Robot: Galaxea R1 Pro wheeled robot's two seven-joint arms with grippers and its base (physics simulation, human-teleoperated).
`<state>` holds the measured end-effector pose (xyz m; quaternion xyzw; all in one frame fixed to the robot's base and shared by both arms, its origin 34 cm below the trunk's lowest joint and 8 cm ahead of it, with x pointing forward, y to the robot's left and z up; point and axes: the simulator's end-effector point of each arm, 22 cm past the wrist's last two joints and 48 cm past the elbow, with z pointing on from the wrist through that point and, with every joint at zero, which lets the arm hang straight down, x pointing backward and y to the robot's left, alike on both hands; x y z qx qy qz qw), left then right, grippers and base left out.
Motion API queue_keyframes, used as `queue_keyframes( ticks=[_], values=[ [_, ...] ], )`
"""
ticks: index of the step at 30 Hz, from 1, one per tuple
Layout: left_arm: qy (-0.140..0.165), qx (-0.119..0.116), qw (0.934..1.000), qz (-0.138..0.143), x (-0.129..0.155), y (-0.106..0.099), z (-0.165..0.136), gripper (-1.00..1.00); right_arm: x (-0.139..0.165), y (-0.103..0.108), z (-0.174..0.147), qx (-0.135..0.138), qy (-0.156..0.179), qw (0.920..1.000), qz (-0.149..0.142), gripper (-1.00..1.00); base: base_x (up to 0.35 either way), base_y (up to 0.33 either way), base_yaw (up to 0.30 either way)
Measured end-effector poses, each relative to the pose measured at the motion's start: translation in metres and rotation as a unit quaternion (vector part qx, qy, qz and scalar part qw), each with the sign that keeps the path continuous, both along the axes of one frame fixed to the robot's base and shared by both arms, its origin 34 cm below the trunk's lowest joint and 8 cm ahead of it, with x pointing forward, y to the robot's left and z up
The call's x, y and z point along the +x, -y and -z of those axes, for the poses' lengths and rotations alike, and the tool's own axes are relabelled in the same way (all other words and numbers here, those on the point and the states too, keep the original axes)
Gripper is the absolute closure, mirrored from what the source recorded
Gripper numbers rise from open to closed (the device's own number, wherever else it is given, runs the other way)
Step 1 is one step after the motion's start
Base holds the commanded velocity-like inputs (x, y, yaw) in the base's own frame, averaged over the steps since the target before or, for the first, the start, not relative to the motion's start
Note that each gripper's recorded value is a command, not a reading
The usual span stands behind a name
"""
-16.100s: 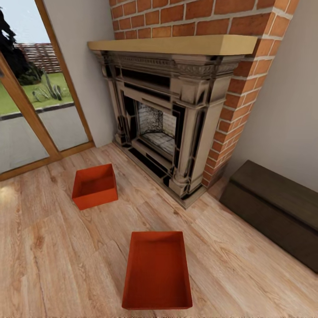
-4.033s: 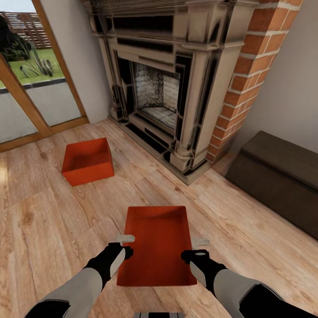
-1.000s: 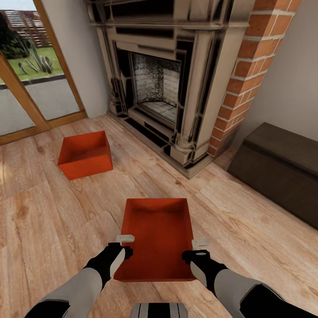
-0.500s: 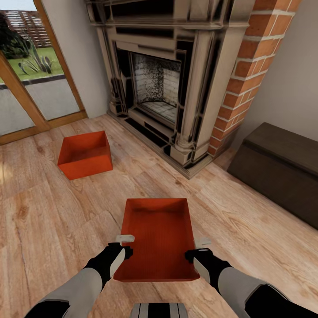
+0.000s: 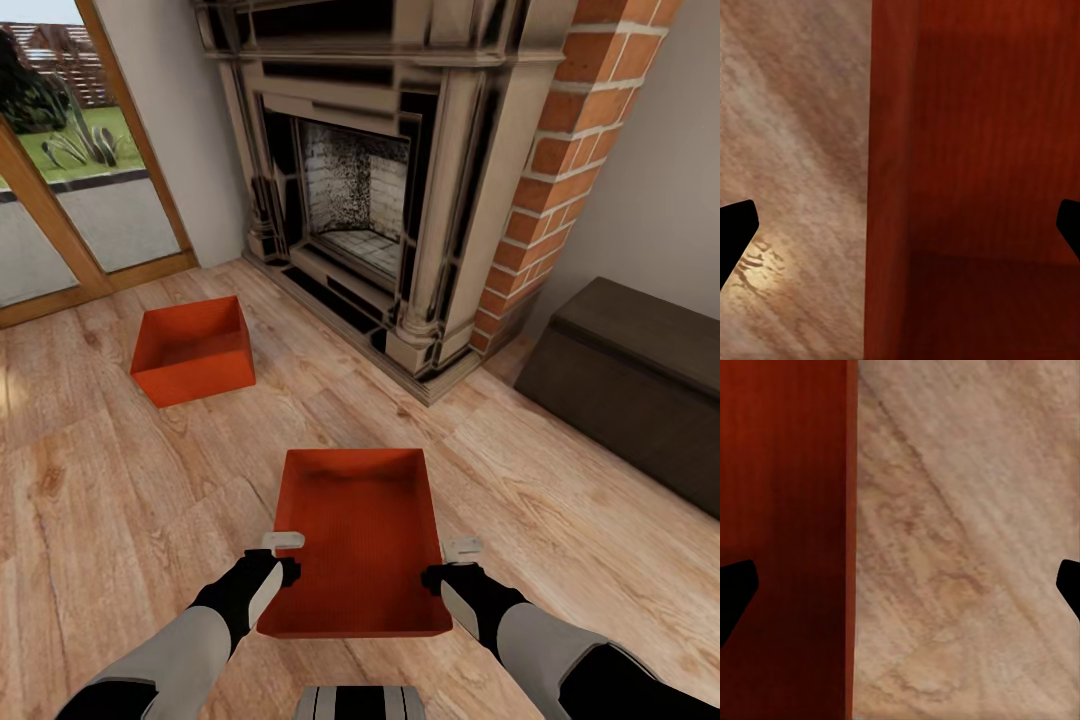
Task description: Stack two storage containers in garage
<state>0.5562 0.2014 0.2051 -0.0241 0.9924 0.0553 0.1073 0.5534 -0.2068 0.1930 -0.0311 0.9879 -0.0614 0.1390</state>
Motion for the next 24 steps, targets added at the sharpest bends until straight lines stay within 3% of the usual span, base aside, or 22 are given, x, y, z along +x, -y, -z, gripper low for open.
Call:
queue_keyframes(
  ticks=[12,24],
  values=[
    [-0.024,0.000,0.9997,0.003,-0.010,-0.001,0.002,-1.00,0.000,0.000,0.000,0.000,0.000,1.0000,0.000,-1.00,0.000,0.000,0.000],
    [-0.026,0.002,0.9997,0.003,-0.011,-0.003,0.002,-1.00,0.000,0.000,0.000,0.000,0.000,1.0000,0.000,-1.00,0.000,0.000,0.000]
  ],
)
